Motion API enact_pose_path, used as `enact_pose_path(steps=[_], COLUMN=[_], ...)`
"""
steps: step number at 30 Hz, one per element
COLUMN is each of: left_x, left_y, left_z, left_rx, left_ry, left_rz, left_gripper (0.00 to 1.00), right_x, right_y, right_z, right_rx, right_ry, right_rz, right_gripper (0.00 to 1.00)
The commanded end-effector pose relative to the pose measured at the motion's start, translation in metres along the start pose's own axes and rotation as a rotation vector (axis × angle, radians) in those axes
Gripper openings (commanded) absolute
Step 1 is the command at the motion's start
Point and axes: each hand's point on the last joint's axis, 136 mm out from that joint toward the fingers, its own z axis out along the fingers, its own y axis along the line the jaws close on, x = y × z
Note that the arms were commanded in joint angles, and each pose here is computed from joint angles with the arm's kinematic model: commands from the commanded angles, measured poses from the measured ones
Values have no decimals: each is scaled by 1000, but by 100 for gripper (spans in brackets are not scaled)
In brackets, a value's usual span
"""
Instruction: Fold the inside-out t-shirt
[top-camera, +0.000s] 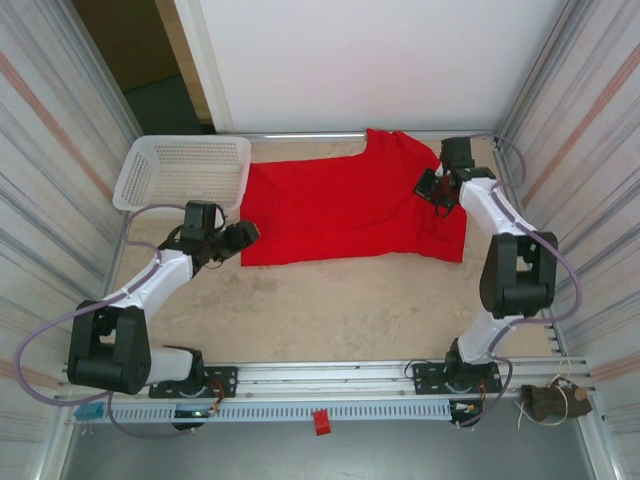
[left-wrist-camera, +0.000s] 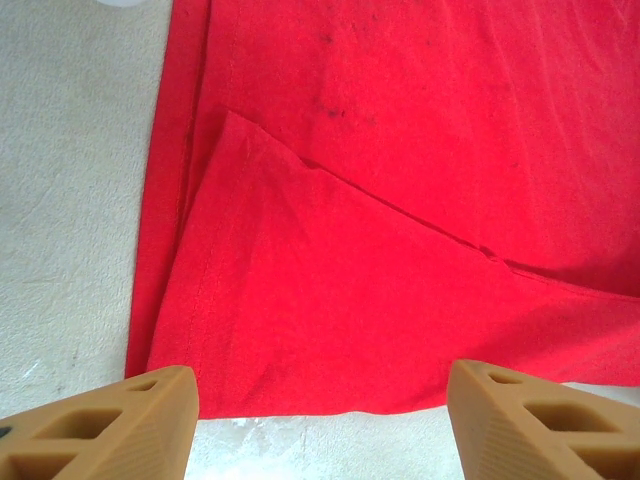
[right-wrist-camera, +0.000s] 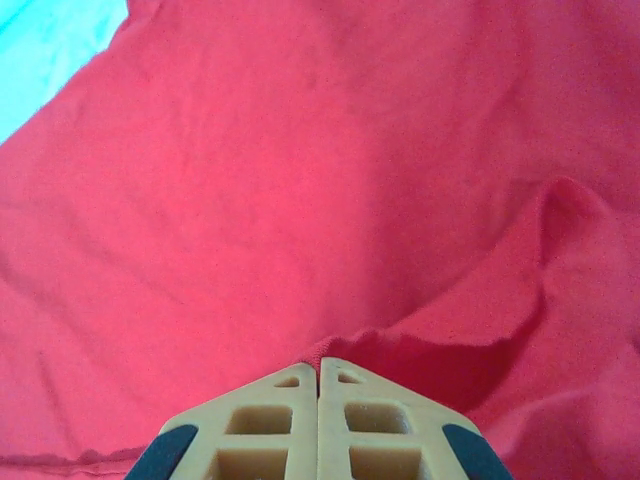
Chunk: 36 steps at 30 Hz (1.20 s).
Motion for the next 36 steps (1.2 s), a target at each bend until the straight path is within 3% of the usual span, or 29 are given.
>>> enact_pose_path(steps=[1, 2, 5, 8, 10, 14, 18, 24, 29, 32, 34, 36], left_x=[2, 2, 4, 4, 4, 5, 6, 4, 1, 0, 1, 2], left_y=[-7, -8, -8, -8, -8, -8, -10, -16, -21, -23, -21, -18], left_z=[3, 3, 4, 5, 5, 7, 10, 9, 3, 0, -1, -1], left_rx=[23, 21, 13, 8, 7, -1, 0, 12, 23, 25, 17, 3], left_ry=[17, 18, 23, 23, 22, 25, 32, 29, 17, 12, 13, 17], left_rz=[0, 3, 7, 9, 10, 10, 17, 21, 27, 32, 31, 33], left_gripper=[67, 67, 67, 67, 67, 67, 67, 67, 67, 67, 67, 67], right_x=[11, 12, 15, 13, 8, -3, 0, 8, 9, 3, -8, -23], right_y=[42, 54, 84, 87, 71, 1, -43, -63, -59, -51, -42, -33], right_z=[17, 18, 13, 2, -4, -11, 0, 35, 56, 65, 67, 65], right_rx=[-149, -182, -256, -241, -181, 39, 98, 126, 93, 60, 27, -5], right_ry=[73, 73, 77, 50, 26, -28, 14, 105, 142, 155, 151, 132], right_rz=[-113, -140, -207, -234, -214, -61, 66, 125, 165, 188, 195, 191], right_gripper=[11, 20, 30, 46, 47, 45, 50, 53, 43, 24, 0, 0])
